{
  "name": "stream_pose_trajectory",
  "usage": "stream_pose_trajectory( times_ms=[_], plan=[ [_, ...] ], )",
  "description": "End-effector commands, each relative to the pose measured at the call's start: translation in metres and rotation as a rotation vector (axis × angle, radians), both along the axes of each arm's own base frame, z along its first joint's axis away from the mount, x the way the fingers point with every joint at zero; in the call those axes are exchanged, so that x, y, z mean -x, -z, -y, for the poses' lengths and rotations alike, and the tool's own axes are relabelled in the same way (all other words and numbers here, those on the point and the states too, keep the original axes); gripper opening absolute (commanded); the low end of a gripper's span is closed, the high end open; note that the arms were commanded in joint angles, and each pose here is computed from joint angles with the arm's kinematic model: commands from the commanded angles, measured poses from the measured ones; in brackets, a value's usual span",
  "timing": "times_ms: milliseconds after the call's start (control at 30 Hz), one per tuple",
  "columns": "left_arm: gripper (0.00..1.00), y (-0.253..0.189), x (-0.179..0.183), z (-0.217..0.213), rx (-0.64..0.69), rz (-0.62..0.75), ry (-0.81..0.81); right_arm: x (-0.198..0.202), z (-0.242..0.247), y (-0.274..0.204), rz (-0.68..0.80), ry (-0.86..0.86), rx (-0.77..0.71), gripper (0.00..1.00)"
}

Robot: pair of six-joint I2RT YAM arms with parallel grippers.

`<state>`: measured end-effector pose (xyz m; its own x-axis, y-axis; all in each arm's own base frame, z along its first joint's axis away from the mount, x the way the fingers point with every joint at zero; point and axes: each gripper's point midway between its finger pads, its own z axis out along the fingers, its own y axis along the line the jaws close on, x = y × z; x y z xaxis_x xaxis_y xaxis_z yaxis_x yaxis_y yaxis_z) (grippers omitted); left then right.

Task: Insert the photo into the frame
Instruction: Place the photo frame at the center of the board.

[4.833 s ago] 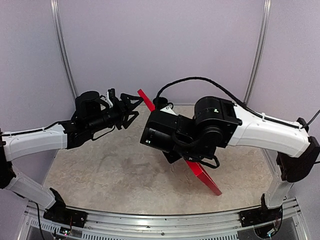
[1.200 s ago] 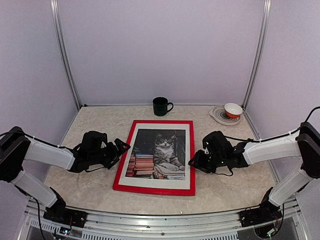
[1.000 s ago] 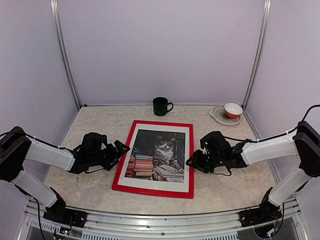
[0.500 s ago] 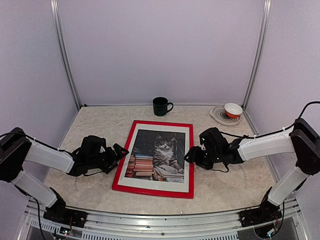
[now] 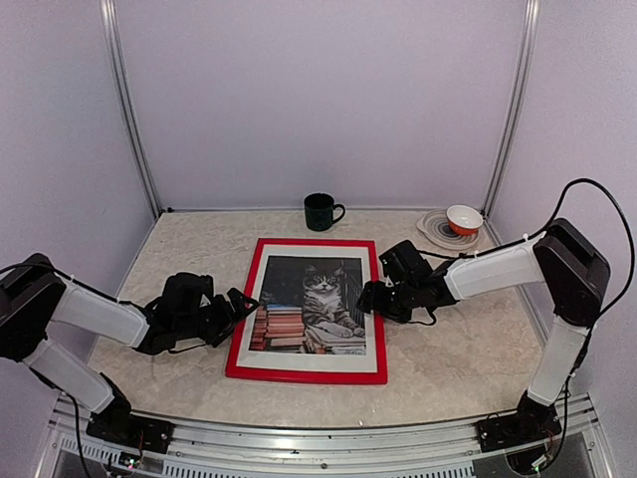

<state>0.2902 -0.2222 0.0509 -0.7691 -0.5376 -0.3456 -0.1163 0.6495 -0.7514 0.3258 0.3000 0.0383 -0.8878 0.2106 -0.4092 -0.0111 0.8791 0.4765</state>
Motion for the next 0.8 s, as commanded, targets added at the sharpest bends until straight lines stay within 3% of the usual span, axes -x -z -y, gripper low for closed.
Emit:
stream_pose_trajectory(
  times_ms=[0,167,400,467,767],
  plan=[
    [0.99,0.005,0.008,0.016,0.02,-0.023,0.071,-0.008,-0.015,-0.008,0.013,-0.036,-0.045,0.7],
    [0.99,0.001,0.001,0.009,-0.003,-0.013,0.051,-0.008,-0.011,-0.013,0.029,-0.03,-0.042,0.72],
    [0.99,-0.017,-0.007,-0.012,-0.096,0.023,-0.006,-0.024,0.021,-0.042,0.109,0.011,0.114,0.91],
    [0.99,-0.034,-0.011,-0.026,-0.149,0.067,-0.048,-0.023,0.039,-0.06,0.161,0.019,0.191,0.98],
    [0.99,-0.167,-0.01,-0.098,-0.486,0.365,-0.183,0.013,0.089,-0.16,0.526,-0.203,0.362,0.99]
  ],
)
